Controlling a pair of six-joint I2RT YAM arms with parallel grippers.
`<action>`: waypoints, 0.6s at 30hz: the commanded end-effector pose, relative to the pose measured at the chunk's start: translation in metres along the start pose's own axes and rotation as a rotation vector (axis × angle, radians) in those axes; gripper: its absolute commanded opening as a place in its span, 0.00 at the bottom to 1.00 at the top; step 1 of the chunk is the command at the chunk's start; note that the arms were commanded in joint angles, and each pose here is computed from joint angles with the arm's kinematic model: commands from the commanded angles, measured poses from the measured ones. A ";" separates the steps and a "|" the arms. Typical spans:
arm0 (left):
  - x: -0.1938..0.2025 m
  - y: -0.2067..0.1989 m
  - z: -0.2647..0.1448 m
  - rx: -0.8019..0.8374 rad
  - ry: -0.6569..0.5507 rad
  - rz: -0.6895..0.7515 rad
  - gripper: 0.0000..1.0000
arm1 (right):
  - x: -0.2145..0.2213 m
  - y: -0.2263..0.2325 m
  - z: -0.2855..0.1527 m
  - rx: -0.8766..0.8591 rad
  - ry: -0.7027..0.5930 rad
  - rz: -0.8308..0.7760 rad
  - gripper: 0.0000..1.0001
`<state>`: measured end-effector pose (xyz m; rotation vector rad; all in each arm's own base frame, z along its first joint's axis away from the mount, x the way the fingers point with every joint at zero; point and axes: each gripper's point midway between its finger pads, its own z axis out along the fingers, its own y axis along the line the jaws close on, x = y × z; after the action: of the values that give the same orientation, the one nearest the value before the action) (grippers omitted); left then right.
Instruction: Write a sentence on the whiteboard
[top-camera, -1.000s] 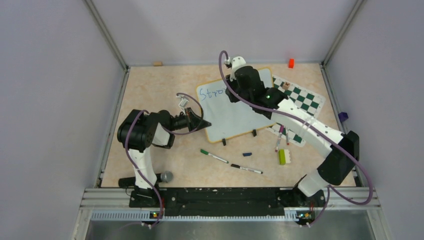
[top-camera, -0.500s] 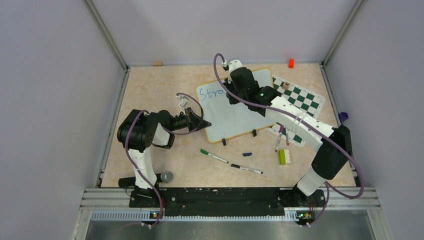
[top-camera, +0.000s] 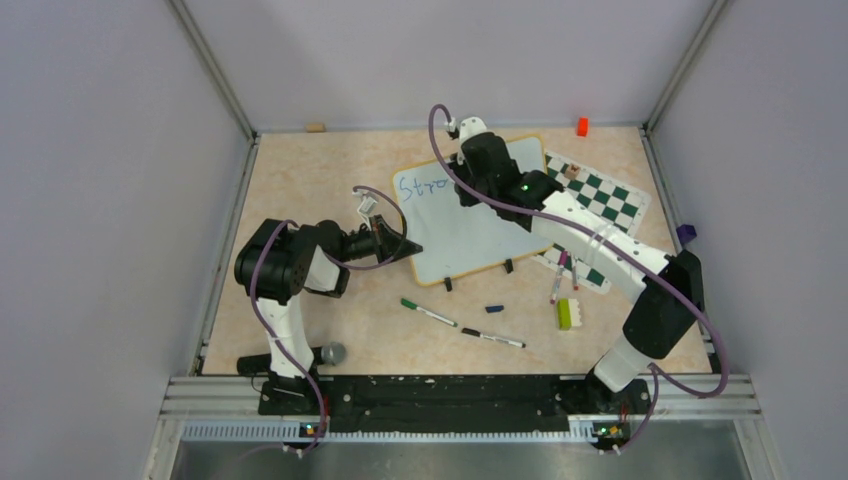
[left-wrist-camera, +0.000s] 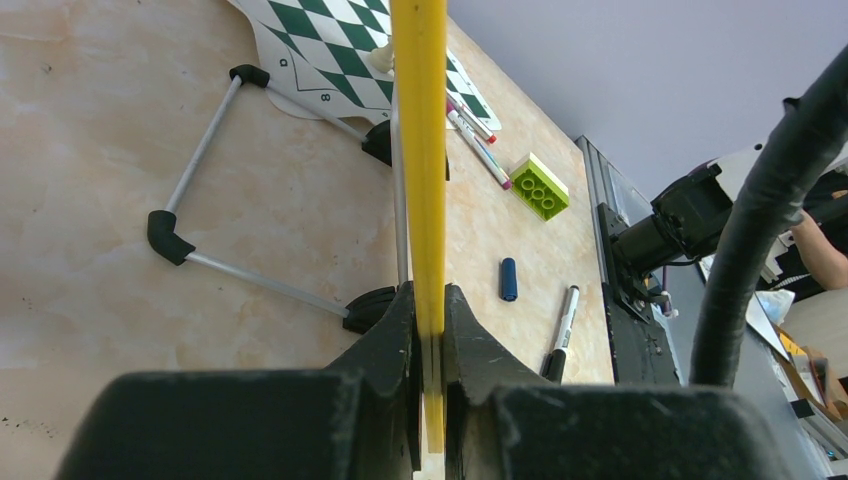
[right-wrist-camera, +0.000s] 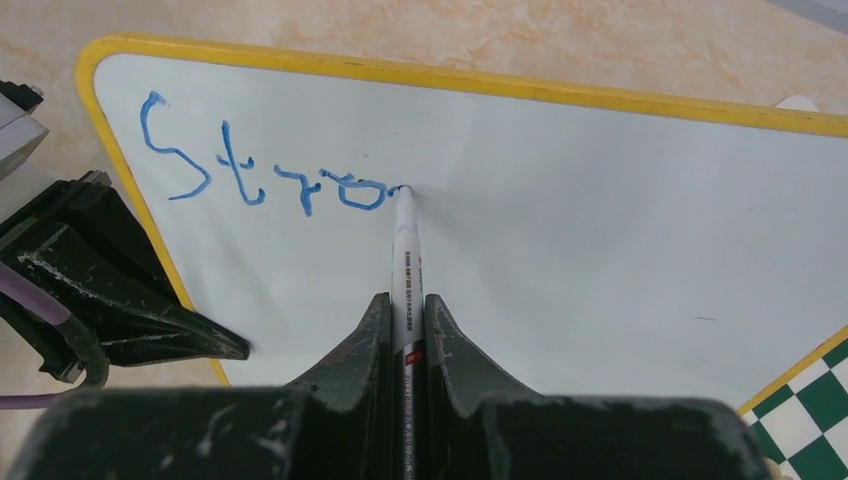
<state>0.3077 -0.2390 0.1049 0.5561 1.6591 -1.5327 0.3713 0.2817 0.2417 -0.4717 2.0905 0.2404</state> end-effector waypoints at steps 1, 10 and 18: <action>0.003 -0.018 0.002 0.093 0.028 0.155 0.00 | -0.019 -0.003 0.001 0.003 -0.040 0.021 0.00; 0.003 -0.018 0.002 0.093 0.028 0.155 0.00 | 0.000 -0.003 -0.007 -0.019 0.011 0.004 0.00; 0.003 -0.019 0.001 0.093 0.027 0.156 0.00 | -0.004 -0.003 -0.004 -0.013 0.006 0.004 0.00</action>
<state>0.3077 -0.2390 0.1049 0.5568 1.6589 -1.5327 0.3643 0.2803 0.2336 -0.5012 2.1286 0.2468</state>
